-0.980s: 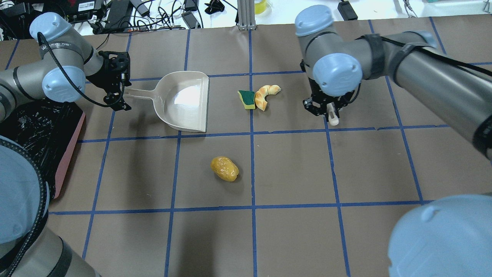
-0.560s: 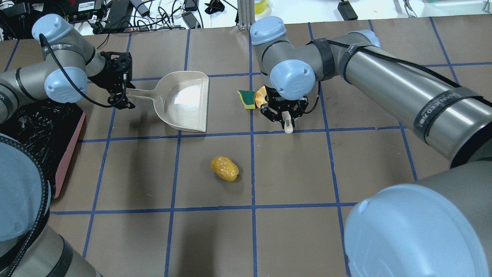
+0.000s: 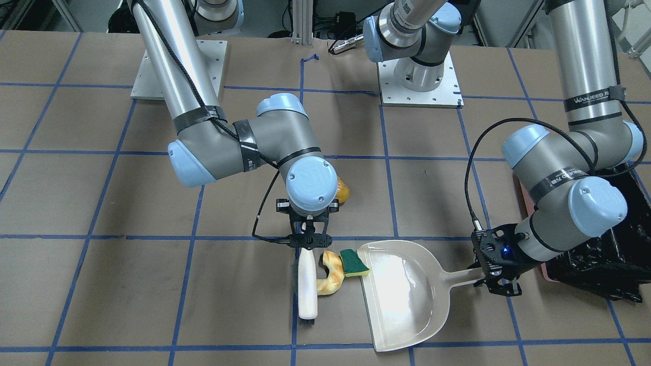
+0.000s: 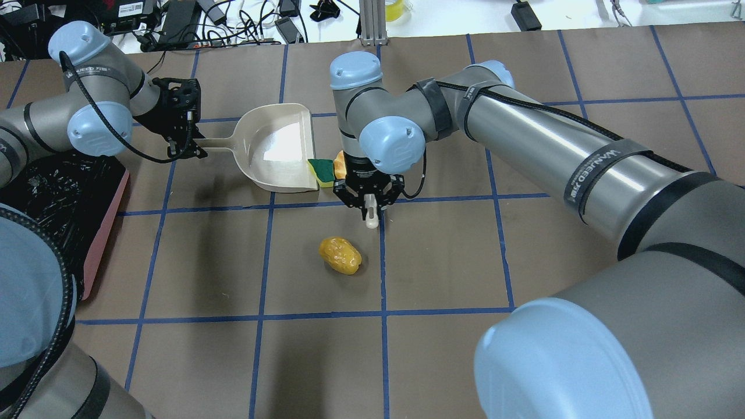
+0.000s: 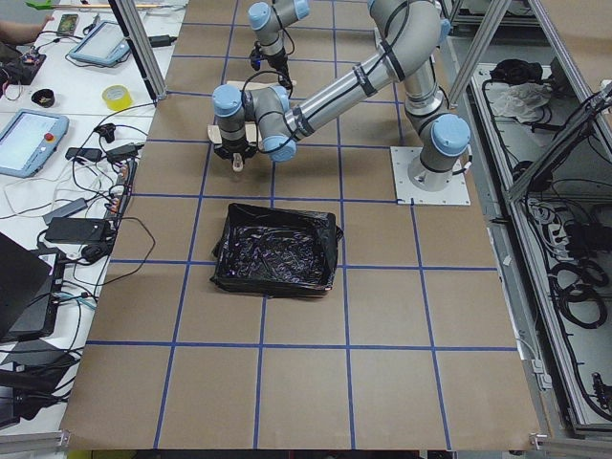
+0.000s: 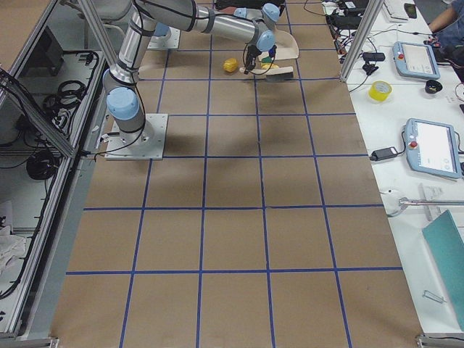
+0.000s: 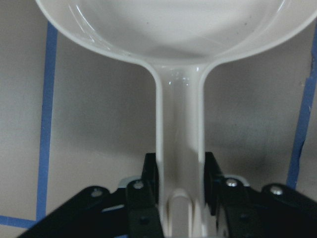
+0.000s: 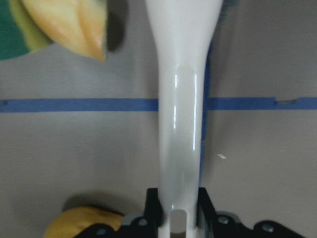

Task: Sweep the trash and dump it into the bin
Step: 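Sweep the sponge and banana peel into the dustpan with the right gripper's brush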

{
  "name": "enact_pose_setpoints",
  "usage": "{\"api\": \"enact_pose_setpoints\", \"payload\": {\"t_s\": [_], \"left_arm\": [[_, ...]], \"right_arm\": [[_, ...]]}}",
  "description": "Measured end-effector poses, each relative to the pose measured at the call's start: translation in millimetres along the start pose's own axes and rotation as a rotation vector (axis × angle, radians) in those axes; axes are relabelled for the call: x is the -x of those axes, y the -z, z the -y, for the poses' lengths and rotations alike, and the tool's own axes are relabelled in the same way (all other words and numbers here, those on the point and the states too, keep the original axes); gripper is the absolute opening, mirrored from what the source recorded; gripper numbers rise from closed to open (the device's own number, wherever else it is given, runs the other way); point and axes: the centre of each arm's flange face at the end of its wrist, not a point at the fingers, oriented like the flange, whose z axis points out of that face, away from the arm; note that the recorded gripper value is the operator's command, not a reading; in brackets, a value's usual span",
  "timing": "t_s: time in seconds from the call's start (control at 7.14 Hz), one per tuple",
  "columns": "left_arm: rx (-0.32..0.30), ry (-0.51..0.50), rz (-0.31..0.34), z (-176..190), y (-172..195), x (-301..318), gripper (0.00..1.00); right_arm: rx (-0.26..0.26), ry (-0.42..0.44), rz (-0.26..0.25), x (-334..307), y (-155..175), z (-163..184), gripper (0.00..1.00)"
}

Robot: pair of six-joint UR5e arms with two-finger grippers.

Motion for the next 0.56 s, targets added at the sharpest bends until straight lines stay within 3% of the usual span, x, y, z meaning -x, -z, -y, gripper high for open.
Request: {"api": "enact_pose_setpoints", "payload": {"t_s": [0.42, 0.56], "left_arm": [[0.000, 0.000, 0.002, 0.5, 1.1, -0.1, 0.01], [0.000, 0.001, 0.002, 0.5, 1.1, -0.1, 0.01]], "right_arm": [[0.048, -0.048, 0.208, 92.4, 9.0, -6.2, 0.00], [0.055, -0.053, 0.245, 109.5, 15.5, -8.2, 0.00]]}}
